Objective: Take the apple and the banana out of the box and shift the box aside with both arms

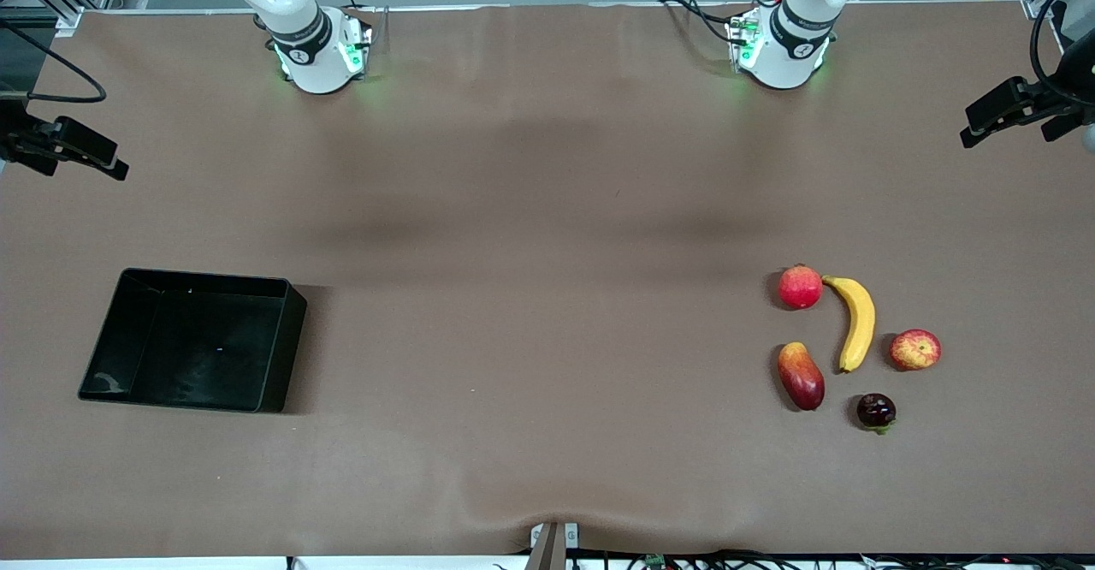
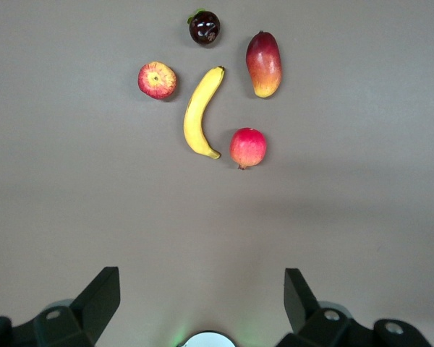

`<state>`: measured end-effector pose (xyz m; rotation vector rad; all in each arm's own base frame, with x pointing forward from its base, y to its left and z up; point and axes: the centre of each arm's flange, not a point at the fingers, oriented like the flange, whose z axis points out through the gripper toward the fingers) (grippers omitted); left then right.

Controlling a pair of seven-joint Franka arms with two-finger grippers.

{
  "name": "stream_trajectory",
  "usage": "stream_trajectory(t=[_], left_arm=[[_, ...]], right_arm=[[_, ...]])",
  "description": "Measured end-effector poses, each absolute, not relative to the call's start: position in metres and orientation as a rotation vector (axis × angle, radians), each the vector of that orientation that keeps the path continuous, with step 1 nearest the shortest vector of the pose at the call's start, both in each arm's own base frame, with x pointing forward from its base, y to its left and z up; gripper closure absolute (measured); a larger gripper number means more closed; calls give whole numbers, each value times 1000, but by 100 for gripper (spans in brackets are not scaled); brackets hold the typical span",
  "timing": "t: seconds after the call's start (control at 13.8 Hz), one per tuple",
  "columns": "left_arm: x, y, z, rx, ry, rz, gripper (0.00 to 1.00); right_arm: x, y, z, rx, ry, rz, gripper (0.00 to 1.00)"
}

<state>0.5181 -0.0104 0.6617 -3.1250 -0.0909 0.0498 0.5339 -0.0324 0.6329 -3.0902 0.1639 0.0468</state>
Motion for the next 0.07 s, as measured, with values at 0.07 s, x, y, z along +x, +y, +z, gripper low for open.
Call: stream_trajectory(t=[0.07], left_arm=[[518, -10, 662, -3125, -91, 48, 0]], right_arm=[[534, -32, 633, -3090, 163, 47, 0]])
